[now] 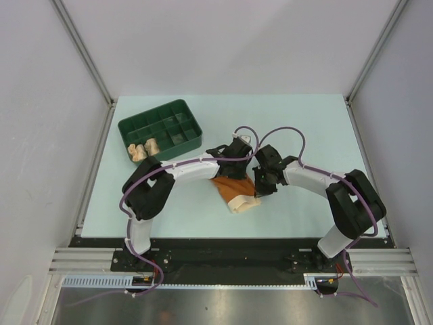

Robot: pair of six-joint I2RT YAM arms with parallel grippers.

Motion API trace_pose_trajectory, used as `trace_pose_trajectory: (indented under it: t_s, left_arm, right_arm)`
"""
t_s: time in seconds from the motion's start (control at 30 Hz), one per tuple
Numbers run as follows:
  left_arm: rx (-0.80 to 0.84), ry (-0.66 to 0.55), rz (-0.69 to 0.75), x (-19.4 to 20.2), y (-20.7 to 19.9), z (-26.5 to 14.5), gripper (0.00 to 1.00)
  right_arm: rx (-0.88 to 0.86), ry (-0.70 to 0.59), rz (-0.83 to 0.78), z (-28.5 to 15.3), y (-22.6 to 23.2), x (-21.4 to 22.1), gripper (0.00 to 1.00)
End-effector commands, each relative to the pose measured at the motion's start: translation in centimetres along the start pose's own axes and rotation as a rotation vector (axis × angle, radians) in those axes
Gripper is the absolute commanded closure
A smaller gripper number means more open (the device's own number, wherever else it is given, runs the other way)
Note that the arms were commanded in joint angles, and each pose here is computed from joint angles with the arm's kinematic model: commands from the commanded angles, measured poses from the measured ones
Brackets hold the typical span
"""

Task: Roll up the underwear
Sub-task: Fold the underwear at the center of the board.

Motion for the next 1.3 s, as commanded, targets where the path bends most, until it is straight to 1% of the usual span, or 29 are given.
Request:
trace_pose_trajectory:
  t_s: [0.0, 0.07, 0.13, 0.17, 0.27, 0.4, 0.5, 0.63, 0.73, 0.77, 0.8, 0.83, 0.87, 0.9, 0.97, 1.0, 1.03, 1.07, 1.1, 1.13, 1.17, 1.2, 1.23, 1.27]
  left_arm:
    - [0.010, -0.055, 0.031, -1.7, -1.1, -0.3, 1.00]
    - [0.004, -0.054, 0.031, -1.7, -1.0, -0.3, 1.00]
    - [0.002, -0.051, 0.033, -1.6, -1.0, -0.2, 1.00]
    - [0.003, -0.056, 0.031, -1.7, -1.1, -0.3, 1.00]
    - [0.008, -0.057, 0.032, -1.7, -1.2, -0.4, 1.00]
    - [0.014, -0.065, 0.029, -2.0, -1.3, -0.5, 1.00]
    - [0.018, -0.069, 0.034, -2.0, -1.4, -0.6, 1.00]
    - [0.016, -0.068, 0.040, -1.9, -1.4, -0.7, 1.00]
    - [0.022, -0.074, 0.042, -1.9, -1.5, -0.8, 1.00]
    - [0.026, -0.079, 0.042, -2.1, -1.6, -1.0, 1.00]
    - [0.031, -0.086, 0.042, -2.3, -1.8, -1.2, 1.00]
    - [0.039, -0.096, 0.038, -2.6, -2.0, -1.6, 0.96]
    - [0.044, -0.104, 0.034, -2.9, -2.2, -2.1, 0.90]
    - [0.050, -0.116, 0.030, -3.4, -2.4, -2.6, 0.74]
    - [0.050, -0.149, 0.022, -4.3, -2.4, -4.6, 0.56]
    - [0.045, -0.161, 0.017, -4.5, -2.2, -5.4, 0.40]
    - [0.042, -0.167, 0.012, -4.5, -2.0, -6.1, 0.34]
    - [0.048, -0.204, 0.001, -5.1, -1.9, -8.1, 0.32]
    - [0.033, -0.191, -0.007, -4.0, -1.1, -8.4, 0.29]
    - [0.025, -0.189, -0.019, -3.5, -0.6, -8.8, 0.28]
    - [0.029, -0.228, -0.042, -3.7, -0.2, -10.8, 0.28]
    - [0.000, -0.190, -0.070, -1.6, 1.1, -10.4, 0.28]
    - [-0.007, -0.192, -0.089, -0.8, 1.7, -11.0, 0.28]
    - [-0.003, -0.223, -0.118, -0.5, 2.3, -12.5, 0.28]
  right_arm:
    - [0.019, 0.000, -0.016, 0.2, -0.6, 0.1, 0.88]
    - [0.041, -0.006, -0.018, -0.3, -0.9, 0.1, 0.76]
    - [0.062, -0.009, -0.025, -0.5, -1.2, 0.2, 0.70]
    - [0.065, -0.014, -0.025, -0.6, -1.3, 0.2, 0.64]
    - [0.071, -0.012, -0.025, -0.5, -1.5, 0.3, 0.61]
    - [0.076, 0.026, -0.015, 0.0, -1.8, 1.1, 0.61]
    - [0.078, 0.027, -0.007, 0.0, -1.9, 1.3, 0.61]
    - [0.076, 0.026, 0.004, -0.1, -2.0, 1.5, 0.67]
    - [0.048, 0.053, 0.010, 0.2, -1.7, 2.0, 0.83]
    - [0.038, 0.059, 0.014, 0.2, -1.6, 2.1, 0.90]
    - [0.023, 0.064, 0.019, 0.3, -1.4, 2.2, 0.94]
    - [0.013, 0.062, 0.023, 0.2, -1.2, 2.3, 0.97]
    - [0.007, 0.061, 0.026, 0.1, -1.1, 2.3, 1.00]
    - [-0.005, 0.064, 0.038, 0.1, -1.0, 2.5, 1.00]
    - [-0.028, 0.058, 0.044, -0.2, -0.5, 2.7, 1.00]
    - [-0.045, 0.052, 0.048, -0.2, 0.0, 2.7, 1.00]
    - [-0.052, 0.055, 0.062, -0.1, 0.2, 2.9, 1.00]
    - [-0.059, 0.058, 0.064, 0.0, 0.6, 3.2, 1.00]
    - [-0.067, 0.056, 0.059, 0.2, 1.2, 3.4, 1.00]
    - [-0.069, 0.060, 0.075, 0.3, 1.5, 3.8, 1.00]
    - [-0.078, 0.060, 0.067, 0.7, 2.2, 4.1, 1.00]
    - [-0.083, 0.063, 0.070, 0.9, 2.7, 4.4, 1.00]
    - [-0.085, 0.068, 0.094, 1.2, 3.2, 4.7, 1.00]
    - [-0.083, 0.061, 0.096, 1.5, 3.5, 4.8, 1.00]
Point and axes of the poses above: each gripper's point midway between its finger pads, its own z axis out along the fingers, its own y axis along the line the jaws close on, x = y × z, the point moved 3 cm from there along -z, back along the fingers
